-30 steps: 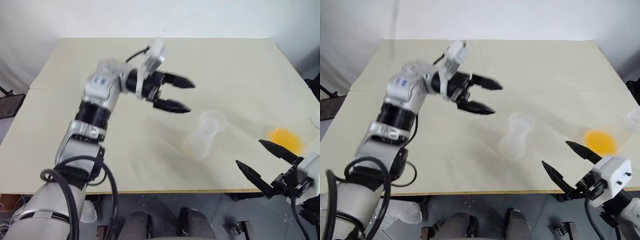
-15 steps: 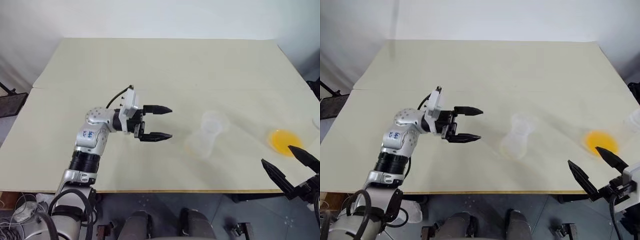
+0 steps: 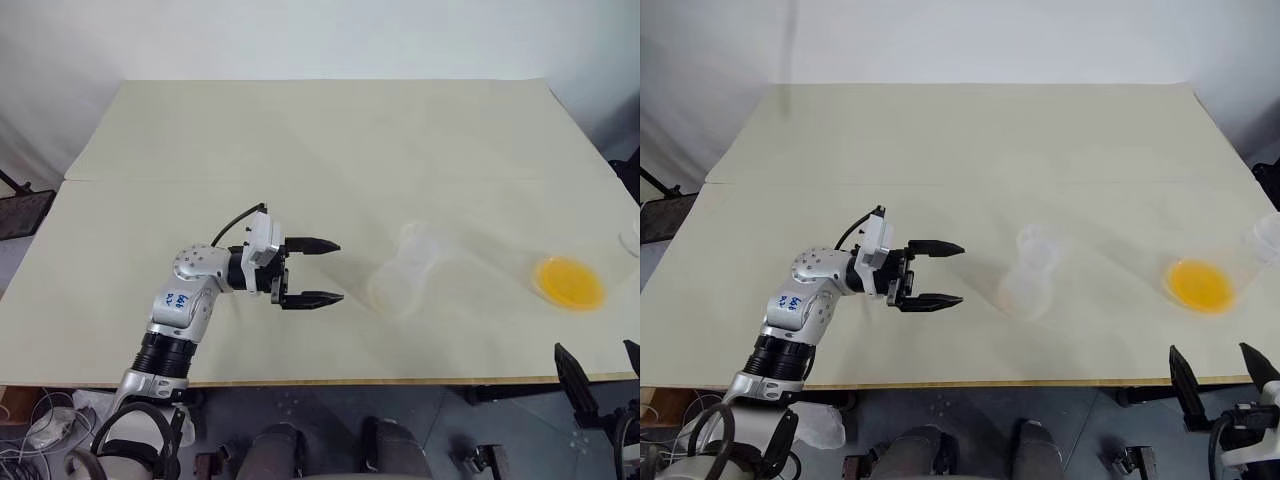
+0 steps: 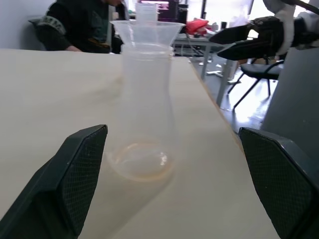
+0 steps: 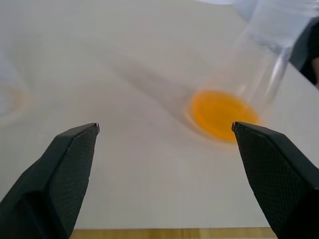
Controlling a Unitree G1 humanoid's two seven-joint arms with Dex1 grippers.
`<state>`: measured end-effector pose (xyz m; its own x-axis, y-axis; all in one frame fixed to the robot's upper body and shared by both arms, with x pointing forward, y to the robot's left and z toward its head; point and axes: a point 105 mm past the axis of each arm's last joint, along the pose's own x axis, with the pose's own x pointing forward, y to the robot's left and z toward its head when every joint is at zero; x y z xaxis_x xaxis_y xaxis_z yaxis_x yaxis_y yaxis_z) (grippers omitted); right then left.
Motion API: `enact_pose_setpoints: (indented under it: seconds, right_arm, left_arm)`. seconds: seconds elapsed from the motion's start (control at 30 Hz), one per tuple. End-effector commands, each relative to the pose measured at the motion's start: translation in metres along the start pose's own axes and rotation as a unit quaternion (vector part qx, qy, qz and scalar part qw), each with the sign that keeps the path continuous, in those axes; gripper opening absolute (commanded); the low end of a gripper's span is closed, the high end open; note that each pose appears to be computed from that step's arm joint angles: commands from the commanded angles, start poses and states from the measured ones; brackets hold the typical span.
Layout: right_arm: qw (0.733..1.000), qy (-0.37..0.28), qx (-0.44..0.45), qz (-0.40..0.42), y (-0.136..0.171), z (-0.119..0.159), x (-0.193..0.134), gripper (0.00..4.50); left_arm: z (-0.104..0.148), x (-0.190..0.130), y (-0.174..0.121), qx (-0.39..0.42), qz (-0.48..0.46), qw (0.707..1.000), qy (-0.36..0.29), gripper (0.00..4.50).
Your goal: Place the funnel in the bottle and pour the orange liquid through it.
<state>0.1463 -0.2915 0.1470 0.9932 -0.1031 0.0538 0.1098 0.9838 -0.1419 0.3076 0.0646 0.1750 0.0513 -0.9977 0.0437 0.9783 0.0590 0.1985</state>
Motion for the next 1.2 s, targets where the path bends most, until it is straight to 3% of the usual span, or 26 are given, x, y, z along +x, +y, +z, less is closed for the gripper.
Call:
enact_pose_setpoints:
  seconds: [0.03, 0.47, 1.2]
  right_arm:
    - [0.999, -0.007, -0.021, -0.028, -0.010, 0.003, 0.007, 4.50]
    - [0.996, -0.004, -0.028, -0.090, -0.060, 0.006, 0.078, 4.50]
    - [0.994, -0.066, 0.004, -0.086, -0.061, 0.056, 0.118, 4.50]
  left_arm:
    - [0.016, 0.003, 0.003, 0.025, 0.011, 0.999, -0.023, 4.48]
    - [0.011, 0.003, -0.012, -0.002, 0.039, 0.999, -0.030, 4.48]
    - [0.012, -0.003, -0.021, -0.020, 0.054, 0.998, -0.035, 4.48]
